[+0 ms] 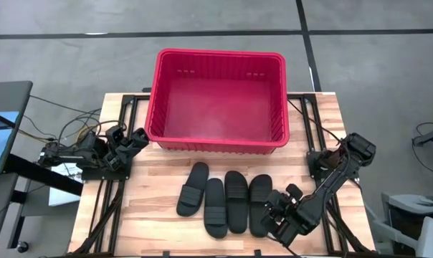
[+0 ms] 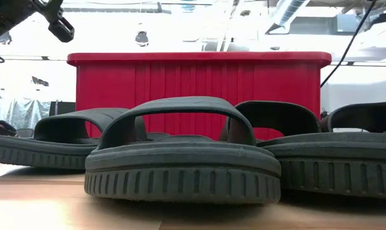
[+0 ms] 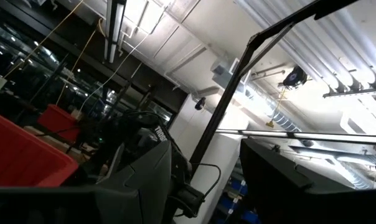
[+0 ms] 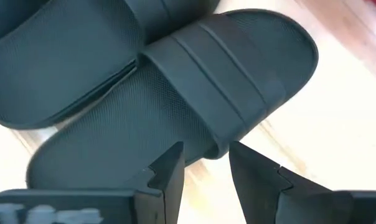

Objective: Pick and place slides into bin
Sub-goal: Put the black slide into the red bin

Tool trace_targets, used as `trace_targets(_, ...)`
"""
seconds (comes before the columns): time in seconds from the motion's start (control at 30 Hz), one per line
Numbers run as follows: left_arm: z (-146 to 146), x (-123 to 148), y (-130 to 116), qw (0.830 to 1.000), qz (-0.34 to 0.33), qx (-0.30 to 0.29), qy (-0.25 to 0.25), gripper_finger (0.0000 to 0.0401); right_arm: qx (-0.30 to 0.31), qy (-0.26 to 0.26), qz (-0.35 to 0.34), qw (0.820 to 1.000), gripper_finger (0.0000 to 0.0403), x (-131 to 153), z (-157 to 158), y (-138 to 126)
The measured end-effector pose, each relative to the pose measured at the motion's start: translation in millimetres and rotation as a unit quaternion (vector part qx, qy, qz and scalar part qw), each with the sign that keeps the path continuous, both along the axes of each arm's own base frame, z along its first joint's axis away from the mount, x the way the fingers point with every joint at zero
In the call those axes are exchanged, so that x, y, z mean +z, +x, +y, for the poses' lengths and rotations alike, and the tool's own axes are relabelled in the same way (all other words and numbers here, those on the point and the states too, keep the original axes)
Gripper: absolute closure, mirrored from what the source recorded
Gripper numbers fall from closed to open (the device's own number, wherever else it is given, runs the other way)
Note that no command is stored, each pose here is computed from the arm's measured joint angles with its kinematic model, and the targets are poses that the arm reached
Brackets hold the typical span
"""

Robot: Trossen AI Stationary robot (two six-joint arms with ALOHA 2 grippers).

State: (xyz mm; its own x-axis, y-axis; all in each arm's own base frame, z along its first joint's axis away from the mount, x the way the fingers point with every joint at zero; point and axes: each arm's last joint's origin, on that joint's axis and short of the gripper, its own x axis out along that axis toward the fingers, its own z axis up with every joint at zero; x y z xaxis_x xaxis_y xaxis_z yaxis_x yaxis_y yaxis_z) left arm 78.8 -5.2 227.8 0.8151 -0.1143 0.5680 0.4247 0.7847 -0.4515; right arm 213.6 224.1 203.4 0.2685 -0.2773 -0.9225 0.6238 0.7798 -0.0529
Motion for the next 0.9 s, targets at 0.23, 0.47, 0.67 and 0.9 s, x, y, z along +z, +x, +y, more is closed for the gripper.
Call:
trace_targets(0.23, 0.0, 0.0, 0.0, 1.000, 0.000, -0.001, 0.000, 0.0218, 0.029, -0.005, 0.011, 1.000, 0.0282, -0.3, -13.1, 16.3)
trace_targets(0.47, 0.0, 0.0, 0.0, 1.000, 0.000, 0.000, 0.001, 0.0218, 0.050, 0.025, 0.051, 0.997, 0.0284, -1.2, -27.8, 31.2)
trace_targets(0.67, 0.0, -0.2, 0.1, 1.000, 0.001, 0.001, 0.002, 0.0218, 0.112, 0.018, 0.058, 0.992, 0.0284, -0.9, -25.5, 31.7)
trace_targets(0.9, 0.0, -0.2, 0.2, 1.000, 0.001, 0.001, 0.003, 0.0218, 0.172, 0.025, 0.086, 0.981, 0.0284, -1.4, -23.5, 29.9)
